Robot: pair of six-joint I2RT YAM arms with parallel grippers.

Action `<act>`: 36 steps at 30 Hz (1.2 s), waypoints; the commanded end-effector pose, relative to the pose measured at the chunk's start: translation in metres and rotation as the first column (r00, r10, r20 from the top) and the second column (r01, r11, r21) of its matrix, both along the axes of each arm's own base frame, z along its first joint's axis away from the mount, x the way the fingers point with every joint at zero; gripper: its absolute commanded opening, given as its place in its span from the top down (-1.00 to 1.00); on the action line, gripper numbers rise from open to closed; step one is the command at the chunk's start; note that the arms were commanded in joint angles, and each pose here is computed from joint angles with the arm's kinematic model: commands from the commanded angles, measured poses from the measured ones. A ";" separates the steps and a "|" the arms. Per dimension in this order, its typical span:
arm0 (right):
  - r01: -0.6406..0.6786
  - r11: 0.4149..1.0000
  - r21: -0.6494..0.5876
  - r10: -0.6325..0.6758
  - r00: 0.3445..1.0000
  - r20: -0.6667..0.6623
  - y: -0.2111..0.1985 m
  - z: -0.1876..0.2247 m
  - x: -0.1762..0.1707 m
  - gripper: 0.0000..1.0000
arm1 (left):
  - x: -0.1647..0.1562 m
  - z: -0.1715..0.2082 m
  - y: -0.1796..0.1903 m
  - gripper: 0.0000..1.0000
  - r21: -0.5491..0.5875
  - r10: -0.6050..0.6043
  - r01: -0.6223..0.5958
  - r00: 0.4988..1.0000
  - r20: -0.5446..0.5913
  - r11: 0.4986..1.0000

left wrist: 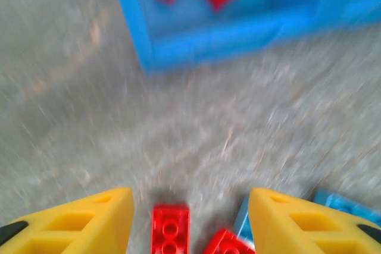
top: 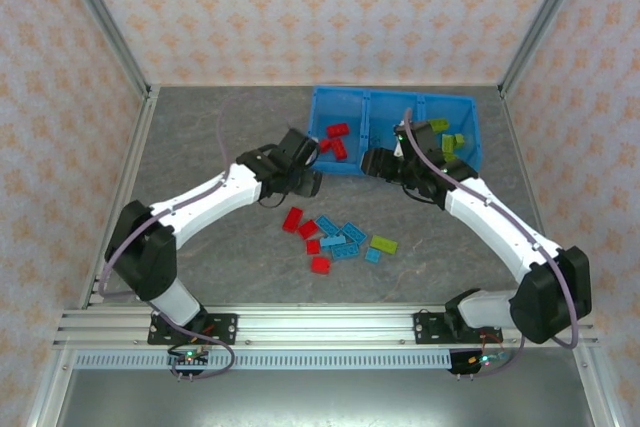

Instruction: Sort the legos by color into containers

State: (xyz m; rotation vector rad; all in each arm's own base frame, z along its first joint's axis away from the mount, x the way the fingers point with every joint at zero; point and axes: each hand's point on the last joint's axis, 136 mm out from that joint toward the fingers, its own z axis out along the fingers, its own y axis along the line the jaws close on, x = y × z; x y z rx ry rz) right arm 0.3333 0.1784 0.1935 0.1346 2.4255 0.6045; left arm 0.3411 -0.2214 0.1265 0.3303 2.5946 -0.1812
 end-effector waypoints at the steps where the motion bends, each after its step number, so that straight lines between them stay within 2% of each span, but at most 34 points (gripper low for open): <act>1: 0.006 1.000 0.023 -0.005 1.000 -0.019 0.004 -0.004 0.001 -0.39 | -0.015 -0.032 -0.007 -0.08 -0.054 -0.005 -0.002 0.992 -0.128 0.999; 3: 0.009 1.000 0.015 -0.009 1.000 -0.023 0.004 -0.004 0.001 -0.39 | -0.018 -0.047 -0.009 -0.08 -0.048 -0.022 0.014 0.986 -0.165 0.999; 10: 0.009 1.000 -0.010 -0.009 0.999 -0.038 0.001 -0.006 0.001 -0.39 | -0.014 -0.086 0.010 0.01 0.099 0.013 0.007 0.979 -0.204 0.995; 20: 0.006 1.000 -0.018 -0.007 0.998 -0.058 0.000 -0.011 -0.002 -0.40 | -0.022 -0.114 0.023 0.18 0.161 0.039 0.001 0.969 -0.243 0.987; 25: -0.003 1.000 -0.016 0.001 0.997 -0.071 0.002 -0.012 -0.001 -0.39 | -0.024 -0.115 0.025 0.14 0.162 0.046 -0.006 0.969 -0.241 0.987; 29: -0.008 1.000 -0.018 0.007 0.997 -0.071 0.003 -0.011 -0.002 -0.40 | -0.027 -0.098 0.026 0.06 0.134 0.053 -0.025 0.975 -0.214 0.991; 32: -0.012 1.000 -0.019 0.011 0.998 -0.070 0.003 -0.010 -0.002 -0.40 | -0.036 -0.086 0.029 -0.05 0.120 0.047 -0.023 0.977 -0.207 0.992; 36: -0.008 1.000 -0.014 0.007 0.997 -0.074 0.003 -0.012 -0.002 -0.40 | -0.053 -0.084 0.034 -0.08 0.102 0.035 -0.012 0.971 -0.235 0.995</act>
